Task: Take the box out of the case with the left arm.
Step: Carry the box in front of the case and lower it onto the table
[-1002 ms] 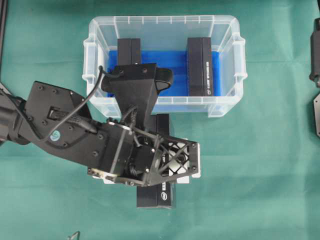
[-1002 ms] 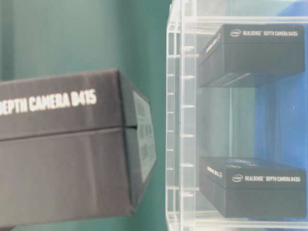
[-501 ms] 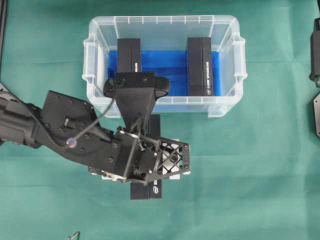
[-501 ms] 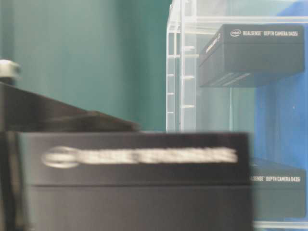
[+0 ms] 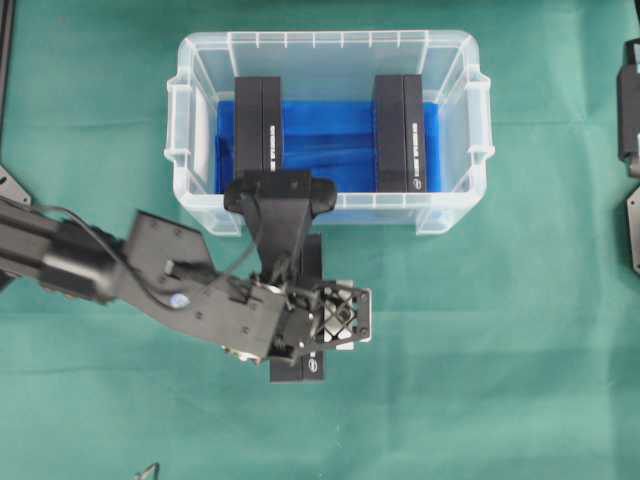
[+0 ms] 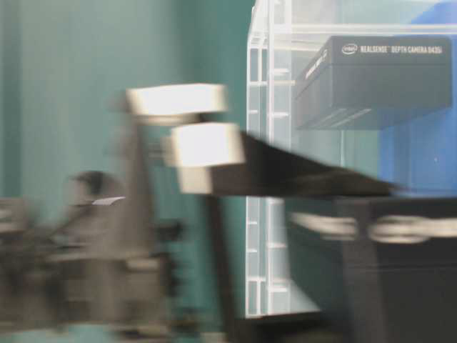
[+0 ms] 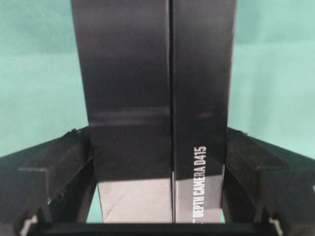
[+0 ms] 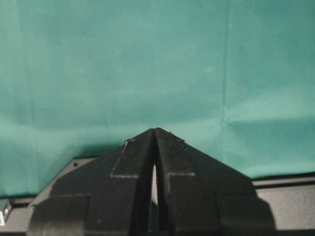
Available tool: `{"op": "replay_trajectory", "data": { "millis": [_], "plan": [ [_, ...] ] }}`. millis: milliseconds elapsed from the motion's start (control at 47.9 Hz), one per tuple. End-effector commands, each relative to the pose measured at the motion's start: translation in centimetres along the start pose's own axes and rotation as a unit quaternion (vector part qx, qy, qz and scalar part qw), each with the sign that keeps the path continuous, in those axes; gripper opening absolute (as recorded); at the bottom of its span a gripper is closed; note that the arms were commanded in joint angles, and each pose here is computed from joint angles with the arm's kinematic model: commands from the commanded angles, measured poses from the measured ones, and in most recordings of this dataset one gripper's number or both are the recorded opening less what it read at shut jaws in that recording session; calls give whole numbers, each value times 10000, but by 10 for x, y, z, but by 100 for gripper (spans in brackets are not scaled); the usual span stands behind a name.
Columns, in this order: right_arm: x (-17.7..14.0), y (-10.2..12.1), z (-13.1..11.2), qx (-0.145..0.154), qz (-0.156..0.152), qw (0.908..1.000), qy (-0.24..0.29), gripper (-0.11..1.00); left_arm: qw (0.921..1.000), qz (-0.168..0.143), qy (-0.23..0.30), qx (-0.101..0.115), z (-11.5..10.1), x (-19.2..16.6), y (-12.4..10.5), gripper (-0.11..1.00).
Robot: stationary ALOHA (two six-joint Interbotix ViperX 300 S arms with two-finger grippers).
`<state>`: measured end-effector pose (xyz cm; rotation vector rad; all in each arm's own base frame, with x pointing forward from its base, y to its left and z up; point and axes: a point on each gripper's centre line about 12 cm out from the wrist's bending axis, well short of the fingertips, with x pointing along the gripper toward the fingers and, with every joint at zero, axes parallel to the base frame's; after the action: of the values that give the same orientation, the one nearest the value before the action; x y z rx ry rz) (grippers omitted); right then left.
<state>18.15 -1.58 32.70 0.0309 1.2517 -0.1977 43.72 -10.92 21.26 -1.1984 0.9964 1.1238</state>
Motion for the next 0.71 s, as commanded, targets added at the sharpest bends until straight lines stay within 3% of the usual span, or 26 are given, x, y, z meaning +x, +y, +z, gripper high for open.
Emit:
{"op": "replay_trajectory", "data": {
  "millis": [0, 250, 459, 689],
  "plan": [
    [-3, 0, 2, 5, -5, 10000, -78, 2, 9997, -255, 60, 9, 0, -1, -2, 62],
    [-2, -1, 2, 16, -18, 10000, -56, 2, 9998, -177, 71, 78, -1, 26, 10, 62],
    [-2, -1, 2, -2, -37, 10000, -67, 2, 9982, -559, 213, 97, -4, 27, 7, 62],
    [-2, -3, 3, -6, -113, 9999, -86, 2, 9978, -615, 228, 100, -2, 28, 6, 62]
  ]
}}
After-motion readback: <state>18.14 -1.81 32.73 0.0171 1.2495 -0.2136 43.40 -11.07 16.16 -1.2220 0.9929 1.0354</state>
